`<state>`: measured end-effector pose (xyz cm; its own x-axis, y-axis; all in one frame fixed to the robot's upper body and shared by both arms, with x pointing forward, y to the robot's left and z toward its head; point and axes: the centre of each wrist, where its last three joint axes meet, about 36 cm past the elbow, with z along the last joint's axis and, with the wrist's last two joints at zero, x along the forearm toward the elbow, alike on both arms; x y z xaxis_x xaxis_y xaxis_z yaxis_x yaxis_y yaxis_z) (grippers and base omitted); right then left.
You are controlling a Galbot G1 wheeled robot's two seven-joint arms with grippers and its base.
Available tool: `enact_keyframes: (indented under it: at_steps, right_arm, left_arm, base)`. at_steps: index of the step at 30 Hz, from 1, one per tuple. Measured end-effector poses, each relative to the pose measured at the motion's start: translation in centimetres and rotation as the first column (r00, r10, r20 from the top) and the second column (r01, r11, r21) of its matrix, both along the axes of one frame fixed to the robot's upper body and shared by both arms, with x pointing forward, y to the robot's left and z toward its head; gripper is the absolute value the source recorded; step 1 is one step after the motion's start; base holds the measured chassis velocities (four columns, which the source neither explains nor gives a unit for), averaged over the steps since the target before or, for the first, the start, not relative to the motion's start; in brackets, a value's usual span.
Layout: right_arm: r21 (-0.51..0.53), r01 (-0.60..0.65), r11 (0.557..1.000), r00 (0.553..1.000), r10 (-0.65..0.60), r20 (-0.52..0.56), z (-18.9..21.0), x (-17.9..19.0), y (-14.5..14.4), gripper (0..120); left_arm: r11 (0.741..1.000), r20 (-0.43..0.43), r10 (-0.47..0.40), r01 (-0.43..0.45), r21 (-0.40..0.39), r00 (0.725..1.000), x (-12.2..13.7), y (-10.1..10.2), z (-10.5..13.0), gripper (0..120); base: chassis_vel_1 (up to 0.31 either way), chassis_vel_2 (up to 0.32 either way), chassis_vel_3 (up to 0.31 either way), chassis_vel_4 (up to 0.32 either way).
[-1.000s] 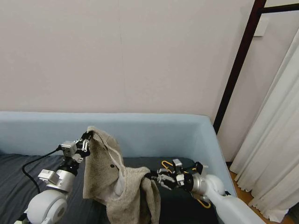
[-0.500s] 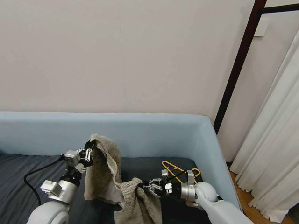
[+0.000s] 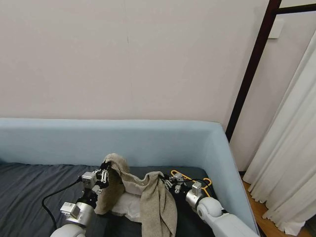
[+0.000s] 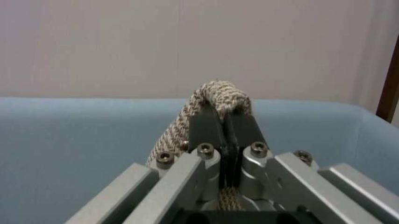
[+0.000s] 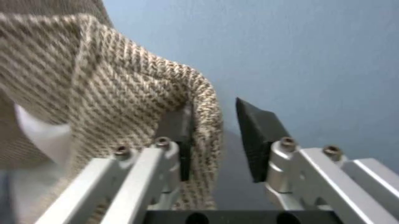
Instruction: Pick up the clothes from the sofa and hang them on the clothes hanger.
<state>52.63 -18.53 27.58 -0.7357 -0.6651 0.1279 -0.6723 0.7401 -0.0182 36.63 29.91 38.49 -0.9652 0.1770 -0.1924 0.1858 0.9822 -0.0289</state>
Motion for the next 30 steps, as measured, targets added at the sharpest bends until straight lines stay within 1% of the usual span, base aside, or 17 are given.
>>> enact_keyframes:
  at_steps: [3, 4, 6, 7, 8, 9, 11, 12, 13, 14, 15, 18, 19, 22, 25, 27, 30]
  right_arm:
    - [-0.112, 0.026, 0.993, 0.997, -0.017, 0.072, -0.4, -0.7, 0.0, 46]
    - [-0.112, 0.026, 0.993, 0.997, -0.017, 0.072, -0.4, -0.7, 0.0, 46]
    - [-0.135, 0.096, 0.986, 0.991, -0.082, 0.101, -0.1, -1.3, 0.1, 54]
    - [-0.12, 0.139, 0.983, 0.986, -0.126, 0.105, 0.4, -1.7, 0.3, 61]
    - [-0.098, 0.165, 0.981, 0.983, -0.156, 0.1, 0.9, -2.0, 0.4, 65]
    - [-0.098, 0.165, 0.981, 0.983, -0.156, 0.1, 0.9, -2.0, 0.4, 65]
    - [-0.028, 0.211, 0.977, 0.975, -0.208, 0.081, 2.3, -3.0, 0.8, 73]
    - [-0.028, 0.211, 0.977, 0.975, -0.208, 0.081, 2.3, -3.0, 0.8, 73]
    - [0.028, 0.234, 0.972, 0.969, -0.235, 0.077, 3.7, -3.8, 0.9, 83]
    - [0.042, 0.239, 0.97, 0.967, -0.242, 0.077, 4.3, -4.0, 0.8, 86]
    - [0.042, 0.239, 0.97, 0.967, -0.242, 0.077, 4.3, -4.0, 0.8, 86]
    - [0.033, 0.211, 0.977, 0.973, -0.213, 0.085, 5.0, -4.2, 0.0, 98]
    - [0.007, 0.191, 0.982, 0.978, -0.191, 0.088, 4.5, -3.8, -0.6, 99]
    - [-0.026, 0.197, 0.98, 0.976, -0.193, 0.097, 3.6, -3.2, -1.2, 100]
    - [-0.019, 0.198, 0.98, 0.977, -0.196, 0.088, 3.6, -3.6, -0.7, 100]
    - [0.007, 0.152, 0.988, 0.985, -0.152, 0.078, 4.2, -5.4, 0.7, 100]
    - [0.011, 0.065, 0.998, 0.997, -0.065, 0.032, 4.4, -9.7, 2.9, 100]
  left_arm:
    - [1.0, -0.005, 0.007, -0.007, 0.004, 1.0, 0.2, 0.3, -0.3, 0]
    - [1.0, -0.005, 0.007, -0.007, 0.004, 1.0, 0.2, 0.3, -0.3, 0]
    - [1.0, -0.006, 0.016, -0.016, 0.005, 1.0, 0.6, 0.5, -0.5, 0]
    - [1.0, -0.006, 0.022, -0.022, 0.003, 1.0, 0.8, 0.6, -0.6, 0]
    - [1.0, -0.005, 0.027, -0.027, 0.002, 1.0, 1.0, 0.7, -0.6, 0]
    - [1.0, -0.005, 0.027, -0.027, 0.002, 1.0, 1.0, 0.7, -0.6, 0]
    - [0.999, -0.001, 0.033, -0.033, -0.001, 0.999, 1.3, 0.8, -0.5, 0]
    - [0.999, -0.001, 0.033, -0.033, -0.001, 0.999, 1.3, 0.8, -0.5, 0]
    - [0.999, -0.001, 0.034, -0.034, -0.004, 0.999, 1.4, 0.6, -0.4, 0]
    - [0.999, -0.002, 0.033, -0.033, -0.006, 0.999, 1.4, 0.5, -0.4, 0]
    - [0.999, -0.002, 0.033, -0.033, -0.006, 0.999, 1.4, 0.5, -0.4, 0]
    - [0.999, -0.001, 0.028, -0.028, -0.019, 1.0, 1.3, 0.0, -0.4, 0]
    - [0.999, -0.001, 0.027, -0.027, -0.024, 1.0, 1.2, -0.3, -0.4, 0]
    - [0.999, 0.003, 0.026, -0.026, -0.035, 1.0, 1.3, -0.6, -0.3, 0]
    - [0.999, 0.008, 0.029, -0.028, -0.042, 1.0, 1.6, -0.8, -0.1, 0]
    - [0.998, 0.008, 0.035, -0.035, -0.043, 0.999, 2.0, -0.7, -0.2, 0]
    - [0.998, 0.011, 0.043, -0.043, -0.045, 0.999, 2.5, -0.4, -0.1, 0]
  base:
    - [0.0, 0.0, 0.0, 0.0]
    - [0.0, 0.0, 0.0, 0.0]
    - [0.0, 0.0, 0.0, 0.0]
    - [0.0, 0.0, 0.0, 0.0]
    - [0.0, 0.0, 0.0, 0.0]
    - [0.0, 0.0, 0.0, 0.0]
    - [0.0, 0.0, 0.0, 0.0]
    - [0.0, 0.0, 0.0, 0.0]
    - [0.0, 0.0, 0.0, 0.0]
    - [0.0, 0.0, 0.0, 0.0]
    - [0.0, 0.0, 0.0, 0.0]
    - [0.0, 0.0, 0.0, 0.0]
    - [0.0, 0.0, 0.0, 0.0]
    - [0.0, 0.0, 0.0, 0.0]
    - [0.0, 0.0, 0.0, 0.0]
    - [0.0, 0.0, 0.0, 0.0]
    - [0.0, 0.0, 0.0, 0.0]
